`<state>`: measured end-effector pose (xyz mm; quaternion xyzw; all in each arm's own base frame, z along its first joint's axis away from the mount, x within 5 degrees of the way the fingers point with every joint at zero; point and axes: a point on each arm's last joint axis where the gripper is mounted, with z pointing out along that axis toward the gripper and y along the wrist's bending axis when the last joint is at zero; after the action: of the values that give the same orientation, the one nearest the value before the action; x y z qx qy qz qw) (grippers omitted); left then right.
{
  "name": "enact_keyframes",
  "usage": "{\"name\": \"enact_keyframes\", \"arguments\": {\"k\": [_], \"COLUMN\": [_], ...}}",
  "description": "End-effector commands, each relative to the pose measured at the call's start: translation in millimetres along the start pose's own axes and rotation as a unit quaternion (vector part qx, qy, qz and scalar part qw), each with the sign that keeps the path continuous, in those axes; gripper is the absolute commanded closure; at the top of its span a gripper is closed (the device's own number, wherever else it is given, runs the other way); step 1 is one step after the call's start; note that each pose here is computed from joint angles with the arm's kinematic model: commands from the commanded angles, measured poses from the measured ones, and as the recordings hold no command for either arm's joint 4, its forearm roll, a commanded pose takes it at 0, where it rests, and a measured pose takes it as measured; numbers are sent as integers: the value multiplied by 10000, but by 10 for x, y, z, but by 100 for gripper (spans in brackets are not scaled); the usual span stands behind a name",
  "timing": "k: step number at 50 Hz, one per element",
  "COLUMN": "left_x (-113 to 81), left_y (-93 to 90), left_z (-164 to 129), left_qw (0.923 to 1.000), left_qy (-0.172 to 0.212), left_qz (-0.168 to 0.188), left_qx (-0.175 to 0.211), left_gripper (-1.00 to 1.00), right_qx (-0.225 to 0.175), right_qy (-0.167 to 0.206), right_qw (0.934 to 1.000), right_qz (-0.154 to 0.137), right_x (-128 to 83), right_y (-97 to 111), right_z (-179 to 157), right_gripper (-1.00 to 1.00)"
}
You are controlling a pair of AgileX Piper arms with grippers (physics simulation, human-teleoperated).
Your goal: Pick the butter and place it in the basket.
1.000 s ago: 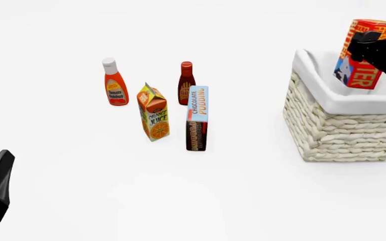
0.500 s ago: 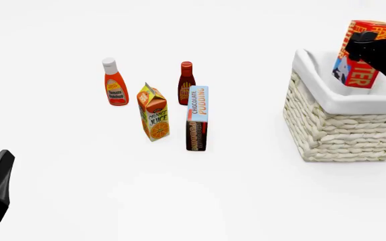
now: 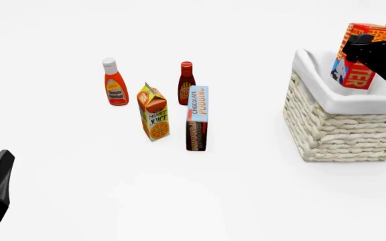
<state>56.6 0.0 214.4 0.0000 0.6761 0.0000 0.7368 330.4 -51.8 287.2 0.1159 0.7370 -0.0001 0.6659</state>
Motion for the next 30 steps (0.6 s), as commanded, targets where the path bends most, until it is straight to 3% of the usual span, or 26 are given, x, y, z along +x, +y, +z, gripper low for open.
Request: {"name": "enact_keyframes", "arguments": {"k": [1,30], "left_x": [0,0], "left_y": [0,0], "left_z": [0,0], "left_qw": [10000,10000], "left_qy": [0,0], "left_qz": [0,0], "left_qx": [0,0], "left_gripper": [-100,-100], "right_qx": [-8,106], "right_qy": [-133,-17], "right_qw": [9999,9999], "right_qz": [107,119], "right_x": [-59,48], "right_y": [-3,-85], "right_z": [21,98], "right_gripper": [100,100]}}
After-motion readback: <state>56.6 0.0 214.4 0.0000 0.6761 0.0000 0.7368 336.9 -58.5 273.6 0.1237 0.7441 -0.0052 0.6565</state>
